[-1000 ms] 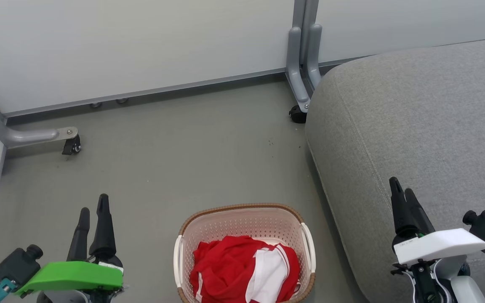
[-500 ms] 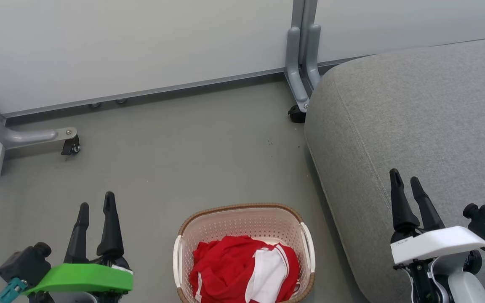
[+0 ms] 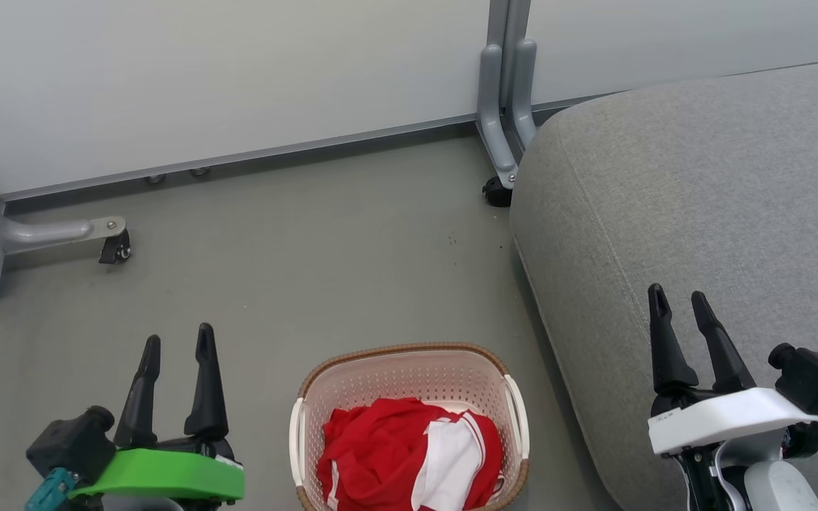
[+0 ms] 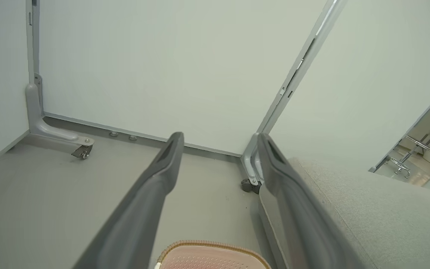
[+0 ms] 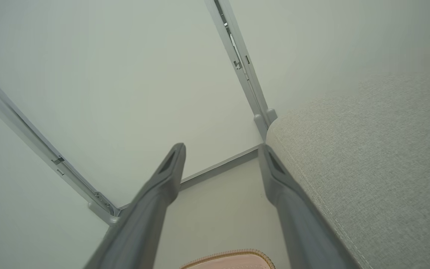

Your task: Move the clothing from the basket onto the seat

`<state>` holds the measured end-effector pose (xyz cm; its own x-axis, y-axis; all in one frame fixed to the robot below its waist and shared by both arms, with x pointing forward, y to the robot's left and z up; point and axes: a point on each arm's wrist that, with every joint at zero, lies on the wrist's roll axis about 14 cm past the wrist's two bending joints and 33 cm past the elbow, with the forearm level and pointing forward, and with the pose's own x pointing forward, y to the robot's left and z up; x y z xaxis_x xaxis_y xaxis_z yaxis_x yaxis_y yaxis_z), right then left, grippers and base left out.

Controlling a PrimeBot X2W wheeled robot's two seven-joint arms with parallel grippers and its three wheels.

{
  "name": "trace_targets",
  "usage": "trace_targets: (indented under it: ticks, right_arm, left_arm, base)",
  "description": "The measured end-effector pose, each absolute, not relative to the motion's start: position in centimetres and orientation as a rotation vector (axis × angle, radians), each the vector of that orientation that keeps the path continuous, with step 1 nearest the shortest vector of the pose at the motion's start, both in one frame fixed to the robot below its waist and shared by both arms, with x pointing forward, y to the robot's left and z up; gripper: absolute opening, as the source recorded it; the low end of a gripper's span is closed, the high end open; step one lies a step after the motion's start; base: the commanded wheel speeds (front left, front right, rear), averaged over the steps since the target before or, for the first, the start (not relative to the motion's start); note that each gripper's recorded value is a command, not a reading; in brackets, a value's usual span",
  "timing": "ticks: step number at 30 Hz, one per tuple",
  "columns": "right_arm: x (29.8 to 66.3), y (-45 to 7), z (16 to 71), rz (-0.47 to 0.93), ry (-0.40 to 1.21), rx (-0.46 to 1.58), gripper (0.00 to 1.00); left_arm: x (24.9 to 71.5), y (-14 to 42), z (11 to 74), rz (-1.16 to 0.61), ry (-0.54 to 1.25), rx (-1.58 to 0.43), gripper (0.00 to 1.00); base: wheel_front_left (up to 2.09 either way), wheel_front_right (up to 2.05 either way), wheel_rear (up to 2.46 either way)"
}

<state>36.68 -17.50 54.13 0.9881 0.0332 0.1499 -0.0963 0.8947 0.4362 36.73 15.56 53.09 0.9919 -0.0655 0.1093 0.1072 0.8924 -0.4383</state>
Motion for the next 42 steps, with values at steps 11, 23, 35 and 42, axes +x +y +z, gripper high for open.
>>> trace_targets:
  ticks: [11,23,35,42]
  right_arm:
    - [36.3,-17.1,54.9,0.084,-0.174,0.353,1.00]
    - [35.6,-16.0,55.2,0.119,-0.192,0.245,1.00]
    - [35.4,-15.7,55.7,0.132,-0.220,0.150,1.00]
    - [35.1,-15.5,56.0,0.138,-0.237,0.099,1.00]
  left_arm:
    - [36.2,14.4,53.7,-0.137,-0.122,-0.352,1.00]
    - [35.6,14.4,53.6,-0.142,-0.137,-0.277,1.00]
    - [35.4,13.9,54.2,-0.151,-0.170,-0.201,1.00]
    - [35.2,13.6,54.2,-0.162,-0.177,-0.159,1.00]
  base:
    - [0.00,0.00,0.00]
    - [0.00,0.00,0.00]
    - [0.00,0.00,0.00]
    - [0.00,0.00,0.00]
